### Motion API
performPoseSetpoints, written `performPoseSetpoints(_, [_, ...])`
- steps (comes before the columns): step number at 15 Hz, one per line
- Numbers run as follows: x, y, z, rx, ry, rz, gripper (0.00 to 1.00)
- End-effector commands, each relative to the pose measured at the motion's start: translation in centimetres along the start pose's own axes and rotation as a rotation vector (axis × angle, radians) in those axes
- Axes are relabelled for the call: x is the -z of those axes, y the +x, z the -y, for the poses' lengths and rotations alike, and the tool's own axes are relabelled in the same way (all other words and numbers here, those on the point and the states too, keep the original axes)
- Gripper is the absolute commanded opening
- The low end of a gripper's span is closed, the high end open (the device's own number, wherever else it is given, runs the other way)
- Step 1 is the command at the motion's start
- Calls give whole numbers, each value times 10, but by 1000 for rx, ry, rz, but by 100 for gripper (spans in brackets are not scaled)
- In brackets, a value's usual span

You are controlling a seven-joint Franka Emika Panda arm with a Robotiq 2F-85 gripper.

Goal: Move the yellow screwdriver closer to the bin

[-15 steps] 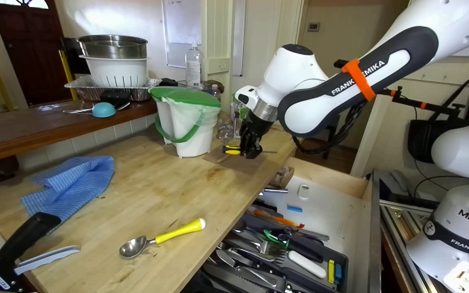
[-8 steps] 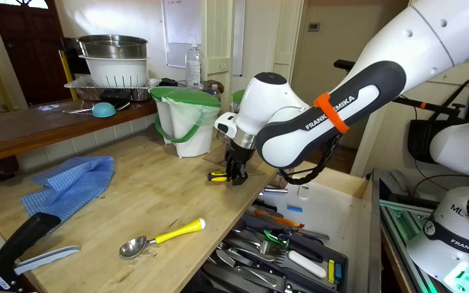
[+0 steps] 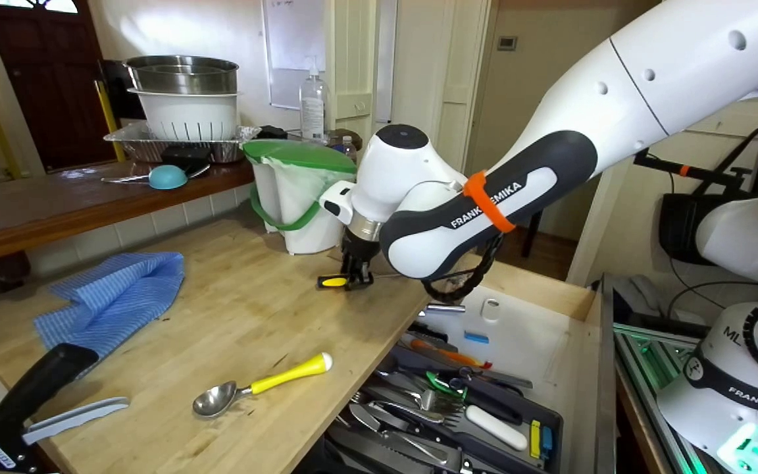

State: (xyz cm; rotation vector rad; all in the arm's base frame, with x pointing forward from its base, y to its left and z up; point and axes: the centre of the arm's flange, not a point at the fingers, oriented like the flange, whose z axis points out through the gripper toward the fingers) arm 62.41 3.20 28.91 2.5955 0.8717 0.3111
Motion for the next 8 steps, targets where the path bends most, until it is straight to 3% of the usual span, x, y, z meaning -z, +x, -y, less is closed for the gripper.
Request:
performPoseSetpoints(1, [40,5,-17,-36,-14,-64,76])
performPoseSetpoints(4, [81,-5,-27,-87,32,-165,98])
performPoseSetpoints(5, [93,-8,-26,-108,57,-210,100])
performPoseSetpoints(6, [66,7,-34,-77,8,-137,100])
performPoseSetpoints(7, [76,7,-37,-85,18,-161,94])
performPoseSetpoints(8, [78,6,-39,-88,21,-168,100])
